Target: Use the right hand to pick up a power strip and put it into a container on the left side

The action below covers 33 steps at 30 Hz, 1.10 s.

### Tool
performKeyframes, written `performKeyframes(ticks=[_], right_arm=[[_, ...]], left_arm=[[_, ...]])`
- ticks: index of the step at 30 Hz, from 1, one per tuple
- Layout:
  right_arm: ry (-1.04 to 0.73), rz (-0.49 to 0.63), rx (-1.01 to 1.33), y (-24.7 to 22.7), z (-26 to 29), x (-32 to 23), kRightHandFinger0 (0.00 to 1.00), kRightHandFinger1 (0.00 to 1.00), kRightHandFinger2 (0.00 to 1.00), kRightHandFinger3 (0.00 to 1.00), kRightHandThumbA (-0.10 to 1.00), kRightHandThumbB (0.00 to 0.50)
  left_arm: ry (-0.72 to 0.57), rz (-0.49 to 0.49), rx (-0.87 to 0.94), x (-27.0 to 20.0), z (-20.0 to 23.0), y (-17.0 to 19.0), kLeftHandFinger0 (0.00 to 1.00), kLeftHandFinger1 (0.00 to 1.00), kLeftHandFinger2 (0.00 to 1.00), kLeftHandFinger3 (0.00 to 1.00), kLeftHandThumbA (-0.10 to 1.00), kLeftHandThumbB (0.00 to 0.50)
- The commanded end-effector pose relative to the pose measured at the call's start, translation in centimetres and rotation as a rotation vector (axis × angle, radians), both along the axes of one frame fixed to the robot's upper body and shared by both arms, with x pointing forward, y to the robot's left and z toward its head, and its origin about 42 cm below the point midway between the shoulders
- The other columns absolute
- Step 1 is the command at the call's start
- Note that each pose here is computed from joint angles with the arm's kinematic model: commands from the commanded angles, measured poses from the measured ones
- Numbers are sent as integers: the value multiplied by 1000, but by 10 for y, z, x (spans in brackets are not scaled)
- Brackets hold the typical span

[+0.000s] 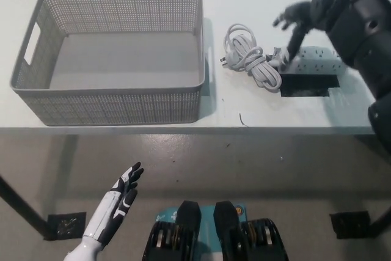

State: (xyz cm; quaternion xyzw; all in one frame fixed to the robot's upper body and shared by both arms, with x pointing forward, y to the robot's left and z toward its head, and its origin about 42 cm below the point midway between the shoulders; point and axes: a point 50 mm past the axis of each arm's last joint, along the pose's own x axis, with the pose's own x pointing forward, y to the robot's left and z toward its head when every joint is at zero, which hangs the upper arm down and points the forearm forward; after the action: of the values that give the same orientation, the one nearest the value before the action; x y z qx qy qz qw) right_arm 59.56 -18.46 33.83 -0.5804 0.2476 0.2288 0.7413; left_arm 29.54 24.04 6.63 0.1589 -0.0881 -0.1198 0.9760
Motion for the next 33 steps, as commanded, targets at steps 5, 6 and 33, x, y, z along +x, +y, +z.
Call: performKeyframes(ticks=[5,6,33], right_arm=[[-88,-1,-144,-14,-10,1,1000,1000,1000,1000,1000,364],[-72,-10,-161,-18,-12,0,1000,1000,1000,1000,1000,391],[-408,-179,254,-30,-60,-6,1000,1000,1000,997,19,228]], left_arm=[[-82,-45,-9,-2,15,5,1000,1000,1000,1000,1000,175],[-82,-46,-10,-2,15,4,1000,1000,1000,1000,1000,178],[-59,-88,31,4,21,4,1000,1000,1000,1000,895,163]])
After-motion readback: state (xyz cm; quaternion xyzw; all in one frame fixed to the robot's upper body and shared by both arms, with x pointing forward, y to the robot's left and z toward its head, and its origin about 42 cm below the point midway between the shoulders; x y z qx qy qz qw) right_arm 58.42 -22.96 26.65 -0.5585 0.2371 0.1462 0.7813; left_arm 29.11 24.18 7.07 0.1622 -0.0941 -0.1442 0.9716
